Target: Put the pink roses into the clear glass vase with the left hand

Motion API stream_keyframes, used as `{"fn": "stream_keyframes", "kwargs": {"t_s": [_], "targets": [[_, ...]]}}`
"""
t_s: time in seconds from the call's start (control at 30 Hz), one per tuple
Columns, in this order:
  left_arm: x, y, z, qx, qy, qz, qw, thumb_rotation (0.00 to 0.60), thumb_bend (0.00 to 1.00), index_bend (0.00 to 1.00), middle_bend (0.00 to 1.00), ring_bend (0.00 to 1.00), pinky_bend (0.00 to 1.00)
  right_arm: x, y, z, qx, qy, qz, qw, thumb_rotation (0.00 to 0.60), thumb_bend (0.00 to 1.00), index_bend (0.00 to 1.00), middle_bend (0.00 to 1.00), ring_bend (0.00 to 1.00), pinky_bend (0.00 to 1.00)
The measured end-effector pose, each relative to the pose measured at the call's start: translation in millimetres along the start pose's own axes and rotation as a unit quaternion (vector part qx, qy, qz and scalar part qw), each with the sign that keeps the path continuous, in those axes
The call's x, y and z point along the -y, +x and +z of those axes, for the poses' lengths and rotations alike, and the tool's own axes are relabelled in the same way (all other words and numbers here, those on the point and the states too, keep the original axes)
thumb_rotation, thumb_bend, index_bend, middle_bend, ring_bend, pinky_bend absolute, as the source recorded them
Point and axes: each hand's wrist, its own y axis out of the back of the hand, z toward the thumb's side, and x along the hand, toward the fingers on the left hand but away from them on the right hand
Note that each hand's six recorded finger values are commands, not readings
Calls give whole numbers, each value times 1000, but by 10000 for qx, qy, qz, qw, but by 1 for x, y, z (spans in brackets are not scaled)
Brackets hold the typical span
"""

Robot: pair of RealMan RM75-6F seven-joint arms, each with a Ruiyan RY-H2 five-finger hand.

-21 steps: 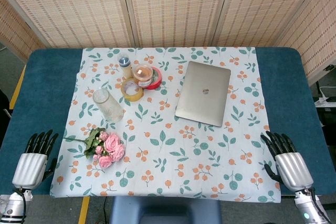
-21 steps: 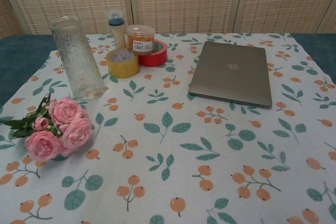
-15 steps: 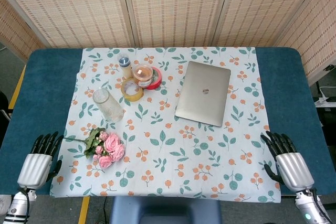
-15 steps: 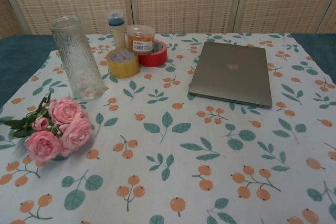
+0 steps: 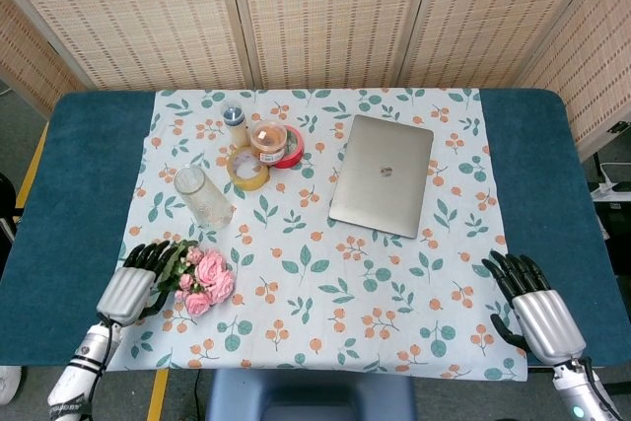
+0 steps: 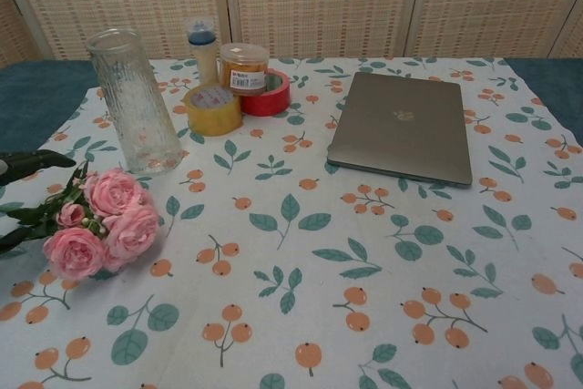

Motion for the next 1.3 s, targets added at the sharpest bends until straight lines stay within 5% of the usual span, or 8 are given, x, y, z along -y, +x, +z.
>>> {"fn": "stream_keyframes", "kwargs": {"t_s": [0.2,0.37,0.47,0.67,0.87,0.97,1.07,1.3], "targets": [[11,30,7,-83,84,-369,9992,600,461,95,40,21,72,3,-2,-1,31,15,49,10000,600,308,0,0,0,0],[12,39,12,-124,161,-300,9993,600,478,536,544,377,144,4,-3,-1,40,13,60,10000,600,307,0,0,0,0],[6,42,18,-74,25,-11,10000,600,491,661,687,490,209,4,-3,-1,48,11,68,10000,600,307,0,0,0,0],[0,44,26,152,-699,439,9965,600,517,721,750,525,224,4,-3,-2,72,7,79,9999,600,307,0,0,0,0],[-28,36,27,460,-1892,1175,9738,600,554,737,772,525,225,4,-4,-4,120,-2,80,9999,600,307,0,0,0,0],[-49,31,25,649,-2794,1563,9452,600,567,737,772,525,225,4,-5,-4,132,-1,93,9999,600,308,0,0,0,0],[-74,25,20,894,-3847,1968,8974,600,576,740,773,525,217,5,-5,-4,139,1,110,9998,600,307,0,0,0,0],[-161,16,-3,1714,-5677,3276,7356,600,578,733,764,515,208,9,-7,-4,151,51,178,9997,600,307,0,0,0,0]]}}
